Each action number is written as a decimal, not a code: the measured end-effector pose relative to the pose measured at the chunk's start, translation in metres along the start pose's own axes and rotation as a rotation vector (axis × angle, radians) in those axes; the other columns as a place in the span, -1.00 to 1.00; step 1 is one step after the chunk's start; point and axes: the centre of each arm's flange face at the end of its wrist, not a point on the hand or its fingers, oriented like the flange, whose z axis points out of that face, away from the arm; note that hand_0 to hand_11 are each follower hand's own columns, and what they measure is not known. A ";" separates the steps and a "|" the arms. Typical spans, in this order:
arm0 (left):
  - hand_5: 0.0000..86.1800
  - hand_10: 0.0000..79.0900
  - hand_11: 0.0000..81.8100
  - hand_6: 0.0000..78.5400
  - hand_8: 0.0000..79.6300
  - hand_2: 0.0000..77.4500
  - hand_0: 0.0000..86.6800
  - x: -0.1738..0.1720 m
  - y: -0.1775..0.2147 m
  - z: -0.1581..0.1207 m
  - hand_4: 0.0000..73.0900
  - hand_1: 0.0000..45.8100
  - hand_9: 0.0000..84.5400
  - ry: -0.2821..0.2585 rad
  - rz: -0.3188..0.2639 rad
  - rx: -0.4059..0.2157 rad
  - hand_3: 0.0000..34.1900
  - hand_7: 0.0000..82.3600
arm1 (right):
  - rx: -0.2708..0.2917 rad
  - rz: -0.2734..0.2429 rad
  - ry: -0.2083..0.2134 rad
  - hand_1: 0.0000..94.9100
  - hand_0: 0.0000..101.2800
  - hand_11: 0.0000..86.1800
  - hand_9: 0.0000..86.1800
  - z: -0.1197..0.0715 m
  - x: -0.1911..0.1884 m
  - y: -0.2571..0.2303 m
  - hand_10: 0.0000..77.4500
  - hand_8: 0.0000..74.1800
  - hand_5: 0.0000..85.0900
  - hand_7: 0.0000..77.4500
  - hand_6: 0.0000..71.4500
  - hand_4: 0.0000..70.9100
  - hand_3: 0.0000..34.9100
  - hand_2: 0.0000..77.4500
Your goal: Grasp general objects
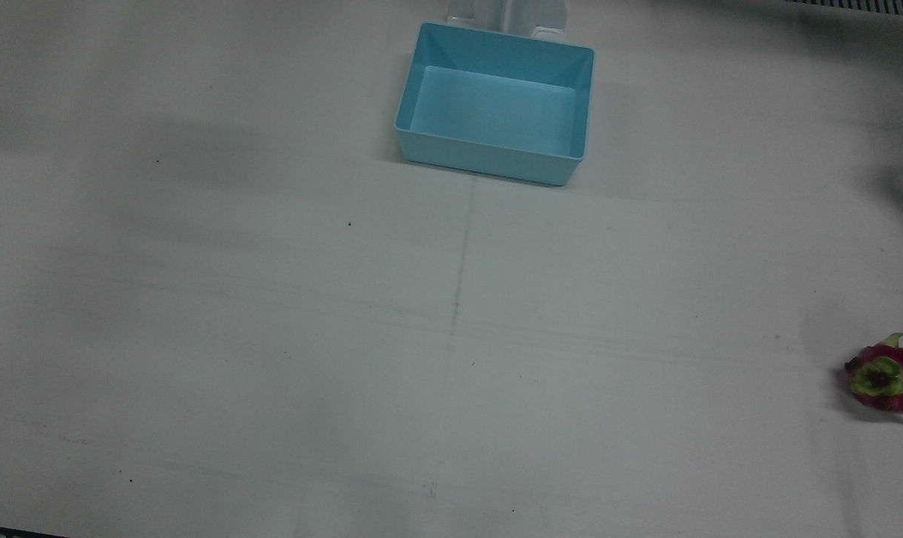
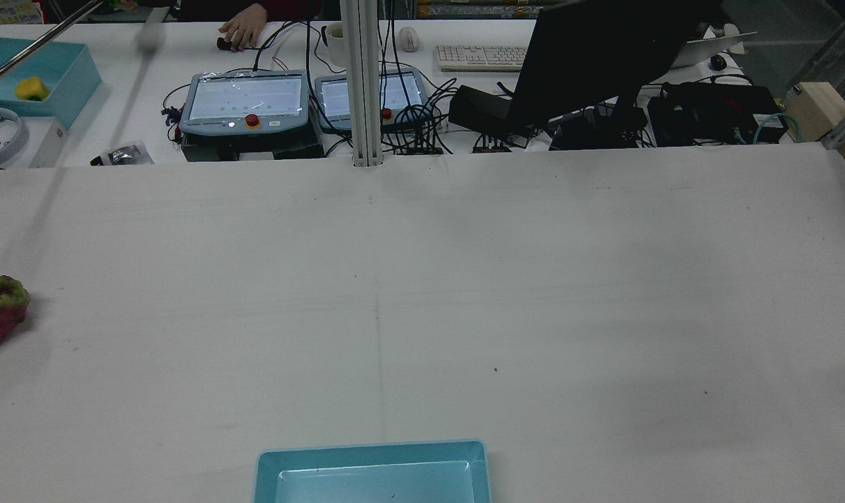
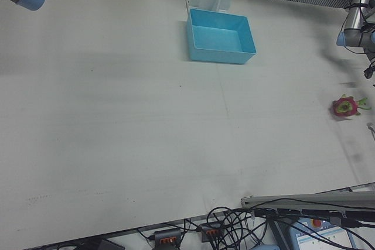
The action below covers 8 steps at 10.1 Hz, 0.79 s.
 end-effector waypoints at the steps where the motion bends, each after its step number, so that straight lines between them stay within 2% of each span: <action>1: -0.95 -0.63 -0.91 -0.81 -0.95 -0.97 -0.02 0.000 0.000 0.000 -0.79 -1.00 -0.97 0.001 -0.001 -0.002 -1.00 -0.66 | 0.000 0.000 0.000 -0.87 -1.00 -0.97 -0.97 0.000 0.000 0.000 -1.00 -1.00 0.74 -1.00 -1.00 -1.00 -1.00 -0.96; 3: -0.95 -0.63 -0.91 -0.81 -0.95 -0.97 -0.02 0.000 0.000 0.000 -0.84 -1.00 -0.97 0.009 -0.010 -0.009 -1.00 -0.66 | -0.001 0.000 0.000 -0.87 -1.00 -0.97 -0.97 0.000 0.000 0.001 -1.00 -1.00 0.74 -1.00 -1.00 -1.00 -1.00 -0.96; 5: -0.95 -0.63 -0.91 -0.81 -0.95 -0.97 -0.03 0.001 0.003 0.001 -0.84 -1.00 -0.97 0.032 -0.047 -0.039 -1.00 -0.66 | -0.003 0.000 0.000 -0.87 -1.00 -0.97 -0.96 0.000 0.000 0.001 -1.00 -1.00 0.74 -1.00 -1.00 -1.00 -1.00 -0.96; 7: -0.95 -0.63 -0.91 -0.81 -0.96 -0.97 -0.05 0.011 0.026 0.011 -0.84 -1.00 -0.97 0.035 -0.074 -0.105 -1.00 -0.66 | -0.004 0.000 0.000 -0.87 -1.00 -0.97 -0.97 0.000 0.000 0.002 -1.00 -1.00 0.74 -1.00 -1.00 -1.00 -1.00 -0.96; 8: -0.95 -0.63 -0.91 -0.79 -0.93 -0.97 -0.06 0.027 0.050 0.018 -0.84 -1.00 -0.97 0.026 -0.065 -0.136 -1.00 -0.64 | -0.004 0.001 -0.001 -0.87 -1.00 -0.97 -0.97 0.000 0.000 0.002 -1.00 -1.00 0.74 -1.00 -1.00 -1.00 -1.00 -0.96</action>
